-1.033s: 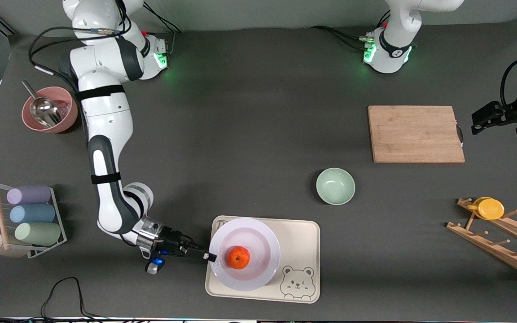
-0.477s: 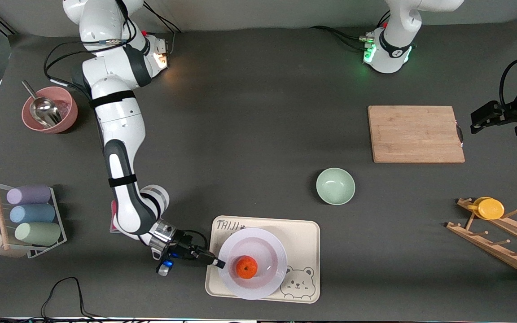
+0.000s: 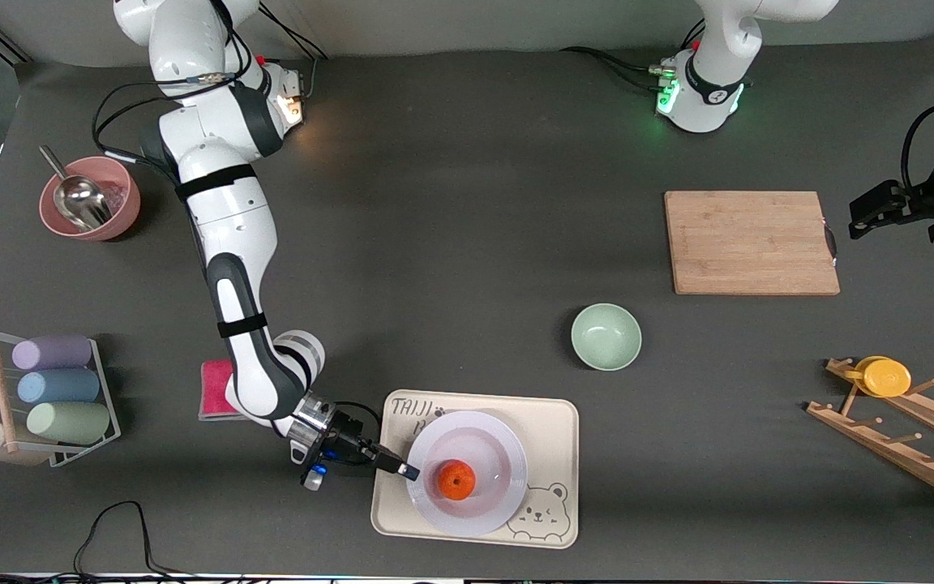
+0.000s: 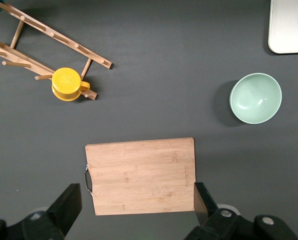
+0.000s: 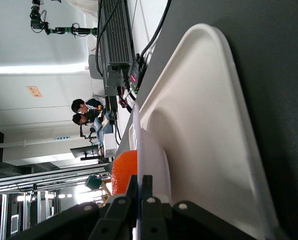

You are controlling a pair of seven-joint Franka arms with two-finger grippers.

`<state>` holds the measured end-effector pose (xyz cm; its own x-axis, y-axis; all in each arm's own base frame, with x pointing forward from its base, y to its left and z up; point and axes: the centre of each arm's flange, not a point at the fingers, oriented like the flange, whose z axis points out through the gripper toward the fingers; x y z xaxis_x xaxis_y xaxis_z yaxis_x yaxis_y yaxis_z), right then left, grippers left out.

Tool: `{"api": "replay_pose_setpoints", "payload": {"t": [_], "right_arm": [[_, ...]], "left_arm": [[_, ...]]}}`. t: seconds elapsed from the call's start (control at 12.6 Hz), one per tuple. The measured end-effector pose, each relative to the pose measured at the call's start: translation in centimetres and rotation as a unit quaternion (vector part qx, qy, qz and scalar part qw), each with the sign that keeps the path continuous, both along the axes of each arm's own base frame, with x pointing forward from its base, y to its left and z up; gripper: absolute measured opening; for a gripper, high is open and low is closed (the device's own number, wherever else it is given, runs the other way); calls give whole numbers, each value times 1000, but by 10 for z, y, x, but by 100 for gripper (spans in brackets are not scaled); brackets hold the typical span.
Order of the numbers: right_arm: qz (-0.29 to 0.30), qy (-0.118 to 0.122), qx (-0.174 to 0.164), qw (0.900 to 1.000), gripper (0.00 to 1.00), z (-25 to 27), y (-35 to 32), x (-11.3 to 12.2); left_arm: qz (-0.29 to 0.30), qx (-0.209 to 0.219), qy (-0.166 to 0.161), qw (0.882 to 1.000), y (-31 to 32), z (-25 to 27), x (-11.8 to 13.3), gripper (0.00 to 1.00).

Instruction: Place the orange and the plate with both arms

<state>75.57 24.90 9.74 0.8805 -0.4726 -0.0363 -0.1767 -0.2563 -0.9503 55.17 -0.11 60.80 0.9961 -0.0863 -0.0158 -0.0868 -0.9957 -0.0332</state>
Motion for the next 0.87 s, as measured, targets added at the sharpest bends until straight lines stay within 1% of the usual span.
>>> {"api": "replay_pose_setpoints", "payload": {"t": [0.08,0.16,0.48,0.56,0.64,0.72,0.79,0.87], "right_arm": [[0,0,1,1000,8,0,0,0],[0,0,1,1000,19,1,1,0],[0,-7,3,1000,69,7,2,3],[3,-14,-3,1000,81,12,-1,6],[14,-27,-21,999,93,22,-5,11],[25,-37,-39,998,100,39,-11,18],[35,-43,-64,996,100,59,-19,25],[50,-51,-100,992,100,80,-30,31]], "left_arm": [[0,0,0,1000,0,0,0,100],[-1,0,-1,1000,-1,0,0,100],[-1,0,-2,1000,-1,1,0,100],[-1,0,-2,1000,-1,1,0,100],[-3,0,-5,1000,-3,2,1,100],[-8,-1,-11,1000,-8,3,2,100],[-13,-1,-14,1000,-13,3,2,100],[-16,-1,-14,1000,-17,3,2,100]]}}
